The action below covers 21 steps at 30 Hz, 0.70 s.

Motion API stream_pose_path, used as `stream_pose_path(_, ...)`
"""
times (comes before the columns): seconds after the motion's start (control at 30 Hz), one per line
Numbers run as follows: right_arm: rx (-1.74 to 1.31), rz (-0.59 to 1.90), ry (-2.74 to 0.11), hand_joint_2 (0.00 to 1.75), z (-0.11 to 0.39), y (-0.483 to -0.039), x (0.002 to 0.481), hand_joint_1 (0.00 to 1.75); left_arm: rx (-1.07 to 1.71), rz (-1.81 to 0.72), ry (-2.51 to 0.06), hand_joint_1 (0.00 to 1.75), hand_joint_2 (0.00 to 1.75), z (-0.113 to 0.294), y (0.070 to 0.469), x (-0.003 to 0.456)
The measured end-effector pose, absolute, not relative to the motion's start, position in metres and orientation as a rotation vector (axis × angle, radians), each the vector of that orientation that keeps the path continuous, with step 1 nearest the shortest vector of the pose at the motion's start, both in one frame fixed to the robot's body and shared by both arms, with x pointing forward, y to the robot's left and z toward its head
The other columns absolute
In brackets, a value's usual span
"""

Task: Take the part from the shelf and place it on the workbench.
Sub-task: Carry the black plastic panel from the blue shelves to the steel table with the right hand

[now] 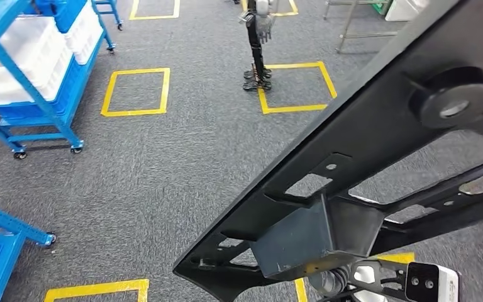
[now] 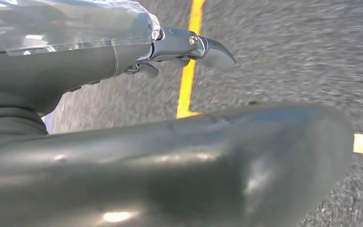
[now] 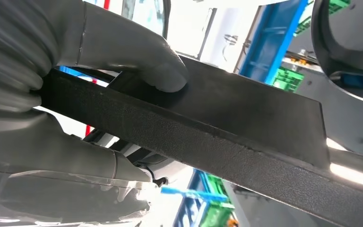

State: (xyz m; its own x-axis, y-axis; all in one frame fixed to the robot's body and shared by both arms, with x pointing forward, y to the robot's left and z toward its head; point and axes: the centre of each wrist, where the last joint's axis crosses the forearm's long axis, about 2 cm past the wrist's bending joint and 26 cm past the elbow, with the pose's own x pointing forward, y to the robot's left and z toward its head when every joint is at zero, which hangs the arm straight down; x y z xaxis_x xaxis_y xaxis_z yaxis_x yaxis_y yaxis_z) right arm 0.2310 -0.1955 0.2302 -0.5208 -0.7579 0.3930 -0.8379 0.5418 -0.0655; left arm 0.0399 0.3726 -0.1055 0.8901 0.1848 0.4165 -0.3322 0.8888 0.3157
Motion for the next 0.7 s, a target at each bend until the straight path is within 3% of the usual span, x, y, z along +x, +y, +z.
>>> stream_pose_path(0.7,1.317,0.504,-2.411,1.75,0.236,-0.17,0.247,1.69,0.331,0.273,-0.447,0.0,0.0,-0.105,0.369,0.049)
